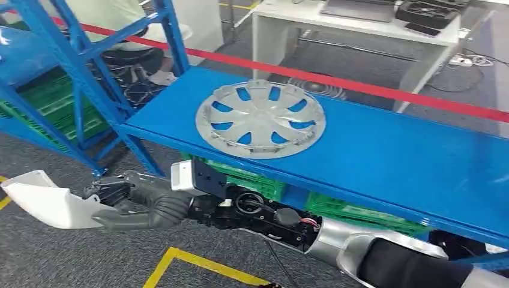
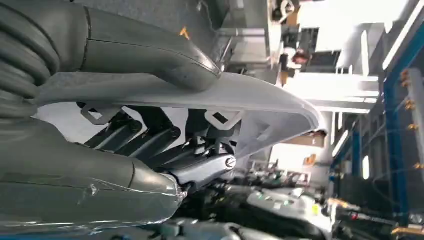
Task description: Take the parts from the cabinet and place them on the table.
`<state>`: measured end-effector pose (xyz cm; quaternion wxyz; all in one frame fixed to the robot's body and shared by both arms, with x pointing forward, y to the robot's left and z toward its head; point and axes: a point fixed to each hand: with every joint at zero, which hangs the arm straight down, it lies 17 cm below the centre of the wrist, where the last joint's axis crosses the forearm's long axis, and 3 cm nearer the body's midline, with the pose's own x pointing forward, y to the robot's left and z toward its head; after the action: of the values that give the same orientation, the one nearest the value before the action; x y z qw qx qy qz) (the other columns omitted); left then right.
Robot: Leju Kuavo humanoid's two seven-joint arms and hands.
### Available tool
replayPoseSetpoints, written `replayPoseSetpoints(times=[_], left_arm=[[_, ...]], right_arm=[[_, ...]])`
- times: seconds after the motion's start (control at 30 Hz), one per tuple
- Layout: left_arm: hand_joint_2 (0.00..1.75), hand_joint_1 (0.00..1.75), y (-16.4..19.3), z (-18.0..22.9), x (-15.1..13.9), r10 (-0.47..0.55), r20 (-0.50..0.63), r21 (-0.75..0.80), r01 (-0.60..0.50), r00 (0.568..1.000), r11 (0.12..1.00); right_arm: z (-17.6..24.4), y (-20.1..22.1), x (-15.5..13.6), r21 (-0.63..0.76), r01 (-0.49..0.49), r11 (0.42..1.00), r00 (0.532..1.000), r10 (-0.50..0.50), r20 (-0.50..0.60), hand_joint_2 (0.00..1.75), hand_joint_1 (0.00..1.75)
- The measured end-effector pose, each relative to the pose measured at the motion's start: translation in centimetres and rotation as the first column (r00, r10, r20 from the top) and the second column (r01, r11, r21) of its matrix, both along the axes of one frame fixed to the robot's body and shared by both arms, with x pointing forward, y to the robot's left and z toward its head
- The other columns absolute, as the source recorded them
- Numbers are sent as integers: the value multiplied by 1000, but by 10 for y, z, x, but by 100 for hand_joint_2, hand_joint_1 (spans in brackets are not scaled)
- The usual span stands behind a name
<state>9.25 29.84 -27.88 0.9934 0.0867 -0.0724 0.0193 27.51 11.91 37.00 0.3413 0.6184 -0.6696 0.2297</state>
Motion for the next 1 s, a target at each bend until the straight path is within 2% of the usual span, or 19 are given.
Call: replayPoseSetpoints(times=[1.0], left_arm=[[175,0,-1,0,2,-14,0,-3,14,1000,1000]], right_arm=[[-3,0,0,-17,5,1000,1000,-5,3,175,175]])
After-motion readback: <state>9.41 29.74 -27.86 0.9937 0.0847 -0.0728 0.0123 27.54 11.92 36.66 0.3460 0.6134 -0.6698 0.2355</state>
